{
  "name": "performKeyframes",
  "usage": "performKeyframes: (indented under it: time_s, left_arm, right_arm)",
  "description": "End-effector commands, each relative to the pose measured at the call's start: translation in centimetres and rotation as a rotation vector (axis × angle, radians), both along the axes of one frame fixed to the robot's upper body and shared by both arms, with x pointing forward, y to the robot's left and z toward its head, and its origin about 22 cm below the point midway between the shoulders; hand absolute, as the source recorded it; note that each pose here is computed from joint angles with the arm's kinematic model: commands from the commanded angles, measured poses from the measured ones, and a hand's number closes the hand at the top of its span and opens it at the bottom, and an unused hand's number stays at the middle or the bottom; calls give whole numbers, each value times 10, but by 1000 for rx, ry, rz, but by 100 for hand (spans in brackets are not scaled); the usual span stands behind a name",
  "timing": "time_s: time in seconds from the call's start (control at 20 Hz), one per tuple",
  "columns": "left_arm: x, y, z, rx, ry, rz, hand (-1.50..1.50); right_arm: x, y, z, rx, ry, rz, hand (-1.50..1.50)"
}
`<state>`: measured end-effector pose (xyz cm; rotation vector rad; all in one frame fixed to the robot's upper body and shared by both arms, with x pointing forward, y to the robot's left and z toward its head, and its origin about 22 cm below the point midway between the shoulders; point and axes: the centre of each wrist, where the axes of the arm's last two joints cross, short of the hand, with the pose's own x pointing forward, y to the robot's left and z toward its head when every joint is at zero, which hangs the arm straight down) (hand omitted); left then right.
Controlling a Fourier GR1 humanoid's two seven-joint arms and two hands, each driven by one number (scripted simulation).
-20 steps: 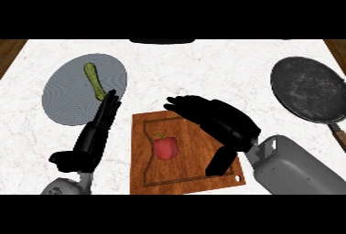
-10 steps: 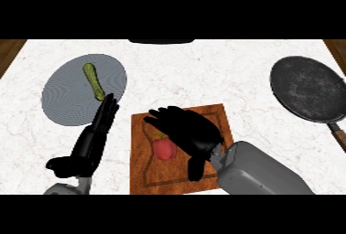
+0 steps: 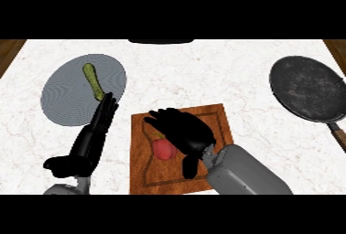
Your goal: Pick the bell pepper from the cutting board and place it in the pan
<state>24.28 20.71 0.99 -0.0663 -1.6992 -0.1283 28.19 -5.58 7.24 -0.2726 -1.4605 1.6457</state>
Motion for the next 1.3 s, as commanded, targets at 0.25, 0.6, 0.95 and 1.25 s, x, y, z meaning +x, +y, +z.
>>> performKeyframes:
  time_s: [0.25,0.6,0.95,1.25]
  left_arm:
    - [-4,15,15,6,4,-4,0]
    - [-3,-6,-16,15,1,3,0]
    - [7,-11,-5,2,1,6,0]
    - [-8,-30,7,-3,-19,6,0]
  right_arm:
    - [13,3,-14,41,23,-15,-150]
    - [15,18,-45,-10,29,-56,-150]
    - [40,24,-59,-139,-16,93,150]
    - [23,23,-76,-117,-81,87,150]
